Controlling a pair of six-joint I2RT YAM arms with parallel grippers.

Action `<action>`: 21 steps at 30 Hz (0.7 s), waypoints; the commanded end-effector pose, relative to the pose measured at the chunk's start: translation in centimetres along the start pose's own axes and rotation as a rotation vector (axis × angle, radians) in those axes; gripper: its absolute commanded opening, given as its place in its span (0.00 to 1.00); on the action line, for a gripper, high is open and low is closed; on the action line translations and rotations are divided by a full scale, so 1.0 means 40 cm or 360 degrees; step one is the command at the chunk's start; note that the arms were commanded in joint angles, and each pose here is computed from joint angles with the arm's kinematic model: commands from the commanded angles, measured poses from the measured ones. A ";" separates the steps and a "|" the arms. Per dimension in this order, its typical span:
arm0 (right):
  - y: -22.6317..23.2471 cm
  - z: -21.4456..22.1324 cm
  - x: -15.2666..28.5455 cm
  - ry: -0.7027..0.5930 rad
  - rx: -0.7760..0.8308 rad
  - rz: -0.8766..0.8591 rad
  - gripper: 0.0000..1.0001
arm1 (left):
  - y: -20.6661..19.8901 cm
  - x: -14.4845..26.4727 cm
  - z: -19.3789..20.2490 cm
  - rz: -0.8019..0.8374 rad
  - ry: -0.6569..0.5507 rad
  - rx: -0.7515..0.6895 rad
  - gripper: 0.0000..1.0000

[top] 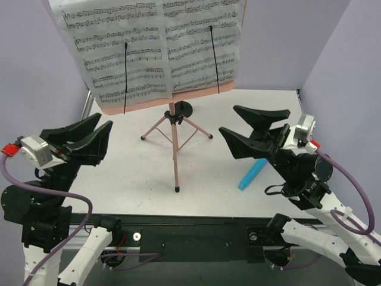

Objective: Set up the instrument practice props

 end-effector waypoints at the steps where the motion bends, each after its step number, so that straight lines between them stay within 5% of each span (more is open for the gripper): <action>1: -0.004 0.096 0.112 0.0355 0.0029 0.0115 0.66 | 0.056 0.061 0.157 -0.0170 0.0311 0.0149 0.50; 10: -0.020 0.215 0.303 0.0810 -0.0014 0.0434 0.85 | 0.144 0.163 0.347 -0.0513 0.0637 0.0246 0.67; 21: -0.016 0.385 0.482 0.1225 -0.0155 0.0822 0.87 | 0.225 0.218 0.498 -0.0770 0.0875 0.0258 0.77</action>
Point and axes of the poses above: each gripper's point midway between its finger pads, its own x axis back along the fingers, its own y axis along the line the jaws close on, z = x × y, the point moved 7 cm from there along x, back along the fingers, and after that the axes turned 11 degrees about x, right-handed, at the moved point
